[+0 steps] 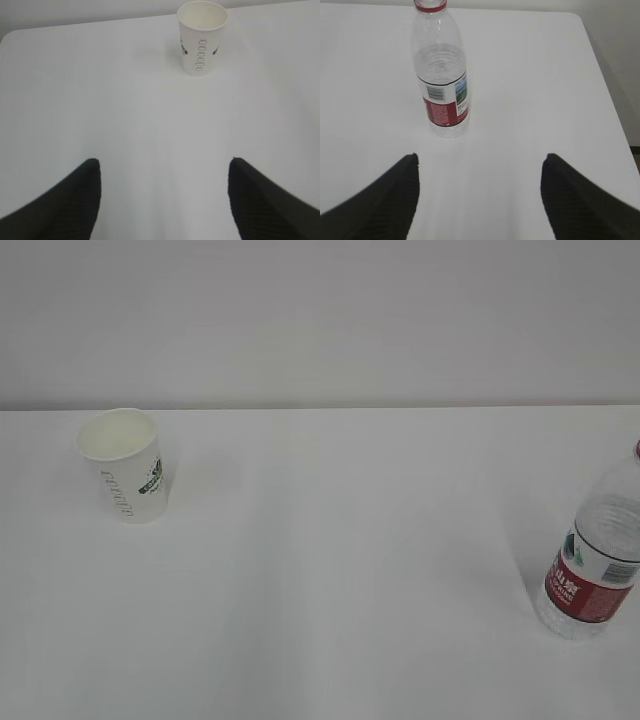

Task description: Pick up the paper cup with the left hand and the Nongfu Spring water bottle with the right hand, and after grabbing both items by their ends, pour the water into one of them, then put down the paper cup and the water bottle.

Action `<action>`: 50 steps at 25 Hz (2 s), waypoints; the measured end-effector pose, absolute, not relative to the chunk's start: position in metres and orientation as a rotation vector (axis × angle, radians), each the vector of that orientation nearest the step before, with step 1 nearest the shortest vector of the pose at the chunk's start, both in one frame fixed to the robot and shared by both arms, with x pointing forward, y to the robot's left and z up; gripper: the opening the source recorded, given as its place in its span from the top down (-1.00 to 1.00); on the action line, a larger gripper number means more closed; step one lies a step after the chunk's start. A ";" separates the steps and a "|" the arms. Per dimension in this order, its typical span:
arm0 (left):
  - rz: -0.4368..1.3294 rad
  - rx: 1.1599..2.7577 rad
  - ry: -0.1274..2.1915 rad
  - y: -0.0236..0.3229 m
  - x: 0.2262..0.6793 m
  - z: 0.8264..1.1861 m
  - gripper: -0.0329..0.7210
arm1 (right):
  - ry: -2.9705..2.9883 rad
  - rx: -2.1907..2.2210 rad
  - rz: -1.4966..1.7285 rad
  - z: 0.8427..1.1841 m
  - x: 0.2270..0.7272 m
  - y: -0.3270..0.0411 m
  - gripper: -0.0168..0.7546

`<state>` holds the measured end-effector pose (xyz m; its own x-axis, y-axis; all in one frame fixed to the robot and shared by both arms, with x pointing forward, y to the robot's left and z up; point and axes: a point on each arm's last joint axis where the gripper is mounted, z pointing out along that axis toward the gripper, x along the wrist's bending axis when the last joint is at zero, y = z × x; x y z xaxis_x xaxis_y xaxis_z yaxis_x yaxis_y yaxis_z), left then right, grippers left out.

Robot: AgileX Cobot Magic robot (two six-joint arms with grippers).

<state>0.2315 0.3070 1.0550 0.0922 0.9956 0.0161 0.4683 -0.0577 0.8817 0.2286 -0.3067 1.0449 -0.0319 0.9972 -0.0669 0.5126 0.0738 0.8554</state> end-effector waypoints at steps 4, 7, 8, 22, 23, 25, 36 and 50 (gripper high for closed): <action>0.899 1.630 1.471 0.307 0.231 1.055 -0.62 | 1.637 1.527 0.858 1.045 0.229 -0.307 -0.52; 0.899 1.630 1.471 0.307 0.231 1.055 -0.61 | 1.637 1.527 0.858 1.045 0.229 -0.307 -0.52; 0.899 1.630 1.471 0.307 0.231 1.055 -0.59 | 1.637 1.527 0.858 1.045 0.229 -0.307 -0.52; 0.902 1.630 1.472 0.307 0.231 1.055 -0.47 | 1.637 1.527 0.858 1.045 0.229 -0.307 -0.52; 0.902 1.630 1.472 0.307 0.231 1.055 -0.46 | 1.637 1.527 0.858 1.045 0.229 -0.307 -0.52; 0.902 1.630 1.472 0.307 0.231 1.055 -0.45 | 1.637 1.527 0.858 1.045 0.229 -0.307 -0.52; 1.049 1.584 1.432 0.314 0.234 1.064 -0.44 | 1.597 1.488 0.899 1.054 0.228 -0.307 -0.52; 1.067 1.497 1.320 0.305 0.260 1.084 -0.44 | 1.462 1.347 1.042 1.074 0.237 -0.304 -0.52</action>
